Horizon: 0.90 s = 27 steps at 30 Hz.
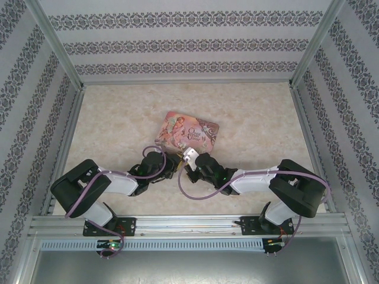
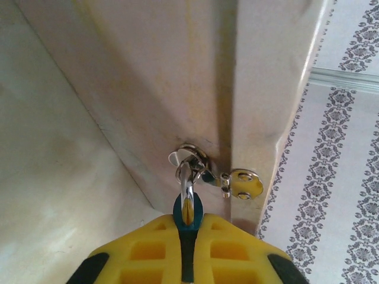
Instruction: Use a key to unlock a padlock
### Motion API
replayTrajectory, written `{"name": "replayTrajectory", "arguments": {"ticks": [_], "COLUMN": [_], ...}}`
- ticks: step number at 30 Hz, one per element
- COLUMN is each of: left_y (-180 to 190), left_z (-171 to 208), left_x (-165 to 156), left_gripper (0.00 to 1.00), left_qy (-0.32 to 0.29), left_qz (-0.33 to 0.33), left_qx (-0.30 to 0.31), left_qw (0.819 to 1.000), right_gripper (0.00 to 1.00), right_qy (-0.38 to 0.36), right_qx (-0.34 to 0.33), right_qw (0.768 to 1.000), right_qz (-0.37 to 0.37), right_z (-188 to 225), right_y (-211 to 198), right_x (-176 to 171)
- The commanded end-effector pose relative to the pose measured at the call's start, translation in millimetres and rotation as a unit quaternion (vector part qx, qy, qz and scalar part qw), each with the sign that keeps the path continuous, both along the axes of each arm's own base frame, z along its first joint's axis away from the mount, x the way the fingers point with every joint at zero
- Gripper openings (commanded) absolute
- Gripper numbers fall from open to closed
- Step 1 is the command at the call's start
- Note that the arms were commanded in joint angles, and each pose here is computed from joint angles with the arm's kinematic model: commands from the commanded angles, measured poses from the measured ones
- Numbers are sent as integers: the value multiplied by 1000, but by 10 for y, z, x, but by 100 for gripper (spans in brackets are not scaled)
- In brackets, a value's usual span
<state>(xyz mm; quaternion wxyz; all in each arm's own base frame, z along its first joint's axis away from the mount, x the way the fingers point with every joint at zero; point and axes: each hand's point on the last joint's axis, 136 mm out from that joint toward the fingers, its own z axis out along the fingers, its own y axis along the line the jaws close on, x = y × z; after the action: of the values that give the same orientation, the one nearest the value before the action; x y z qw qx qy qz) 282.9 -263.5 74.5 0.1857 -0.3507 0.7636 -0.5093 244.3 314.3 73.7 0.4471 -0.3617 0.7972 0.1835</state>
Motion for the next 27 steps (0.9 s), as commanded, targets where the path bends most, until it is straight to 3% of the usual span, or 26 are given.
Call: {"name": "replayTrajectory", "arguments": {"ticks": [1, 10, 15, 23, 27], "left_y": [-180, 117, 440, 1010, 1020], "left_z": [120, 70, 306, 874, 935], "left_x": [-45, -125, -180, -310, -335], "left_gripper": [17, 43, 54, 62, 64], "left_qy": [-28, -25, -56, -127, -134], "left_qz": [-34, -2, 30, 69, 66], "left_qx": [-10, 48, 108, 220, 217], "left_qw": [999, 999, 992, 965, 965], "right_gripper": [0, 0, 0, 0, 0], "right_qy": [-26, 3, 25, 79, 76], "right_qx": [93, 94, 112, 165, 157], "right_qw": [995, 995, 993, 981, 982], "right_qz": [-1, -27, -37, -65, -67], "right_z": [374, 194, 189, 203, 167], "right_y": [195, 17, -36, -145, -212], "right_x": [68, 16, -33, -100, -132]}}
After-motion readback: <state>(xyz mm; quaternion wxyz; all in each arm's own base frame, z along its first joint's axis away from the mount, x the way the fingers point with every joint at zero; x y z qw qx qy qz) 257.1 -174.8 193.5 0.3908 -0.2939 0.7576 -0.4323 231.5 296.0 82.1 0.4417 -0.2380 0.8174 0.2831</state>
